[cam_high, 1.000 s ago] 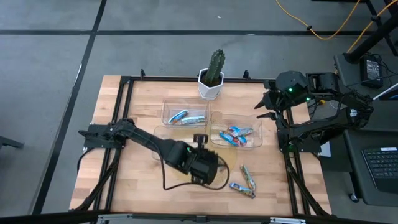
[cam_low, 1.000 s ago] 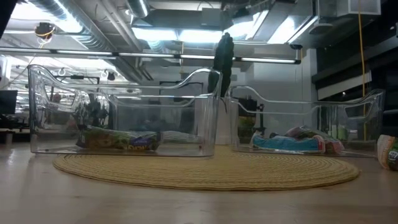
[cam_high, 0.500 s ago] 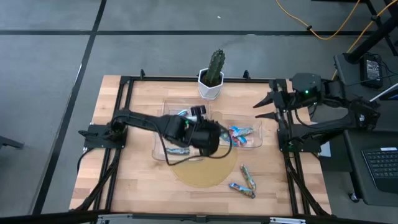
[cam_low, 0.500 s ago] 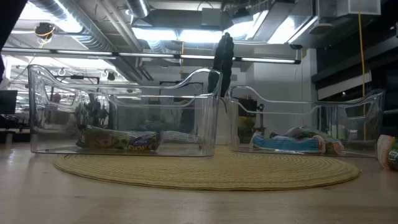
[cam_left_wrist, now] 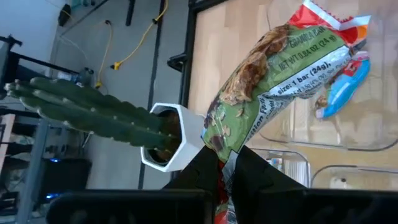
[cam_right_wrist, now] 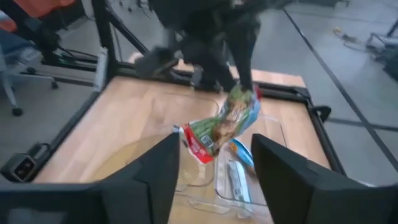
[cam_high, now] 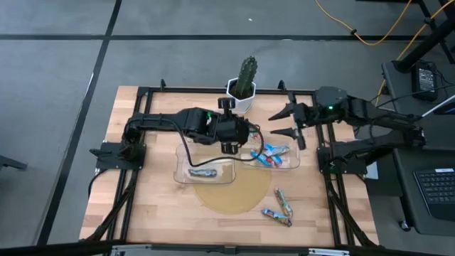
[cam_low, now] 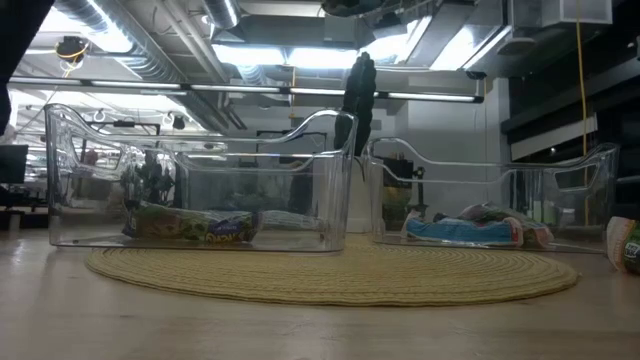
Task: Pick and place Granola Bars by type
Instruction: Put the red granola bar into the right bin
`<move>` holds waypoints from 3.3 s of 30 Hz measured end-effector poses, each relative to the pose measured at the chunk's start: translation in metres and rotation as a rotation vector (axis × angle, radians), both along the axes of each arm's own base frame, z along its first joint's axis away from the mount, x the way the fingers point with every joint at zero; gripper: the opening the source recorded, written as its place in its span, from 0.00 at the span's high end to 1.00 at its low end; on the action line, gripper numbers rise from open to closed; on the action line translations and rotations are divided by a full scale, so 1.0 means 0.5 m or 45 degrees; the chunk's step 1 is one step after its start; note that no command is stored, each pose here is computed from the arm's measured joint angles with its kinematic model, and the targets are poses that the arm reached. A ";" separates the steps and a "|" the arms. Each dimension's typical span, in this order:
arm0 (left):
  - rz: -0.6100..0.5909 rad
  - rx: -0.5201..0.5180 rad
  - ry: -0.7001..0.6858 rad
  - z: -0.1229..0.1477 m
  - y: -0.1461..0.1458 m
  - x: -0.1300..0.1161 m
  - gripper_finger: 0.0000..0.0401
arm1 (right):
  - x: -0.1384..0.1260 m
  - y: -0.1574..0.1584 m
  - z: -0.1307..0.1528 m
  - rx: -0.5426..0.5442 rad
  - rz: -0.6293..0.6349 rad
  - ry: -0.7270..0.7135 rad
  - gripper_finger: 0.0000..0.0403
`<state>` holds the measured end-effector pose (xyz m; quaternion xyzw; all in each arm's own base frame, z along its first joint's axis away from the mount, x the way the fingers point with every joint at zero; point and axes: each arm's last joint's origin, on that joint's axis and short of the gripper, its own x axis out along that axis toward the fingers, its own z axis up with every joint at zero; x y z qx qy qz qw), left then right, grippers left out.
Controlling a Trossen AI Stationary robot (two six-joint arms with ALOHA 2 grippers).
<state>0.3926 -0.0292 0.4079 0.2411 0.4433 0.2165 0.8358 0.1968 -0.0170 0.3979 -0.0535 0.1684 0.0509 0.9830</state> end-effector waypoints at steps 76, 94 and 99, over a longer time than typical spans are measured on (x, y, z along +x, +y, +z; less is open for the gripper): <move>0.002 -0.087 -0.231 0.050 0.124 0.005 0.84 | 0.071 -0.015 -0.027 -0.397 -0.417 0.071 0.83; 0.200 -0.093 -0.407 0.152 0.108 -0.134 0.76 | -0.008 -0.005 0.010 -0.275 -0.470 0.280 0.83; 0.137 -0.103 -0.382 0.148 0.092 -0.129 0.76 | -0.040 0.008 0.022 -0.220 -0.459 0.418 0.83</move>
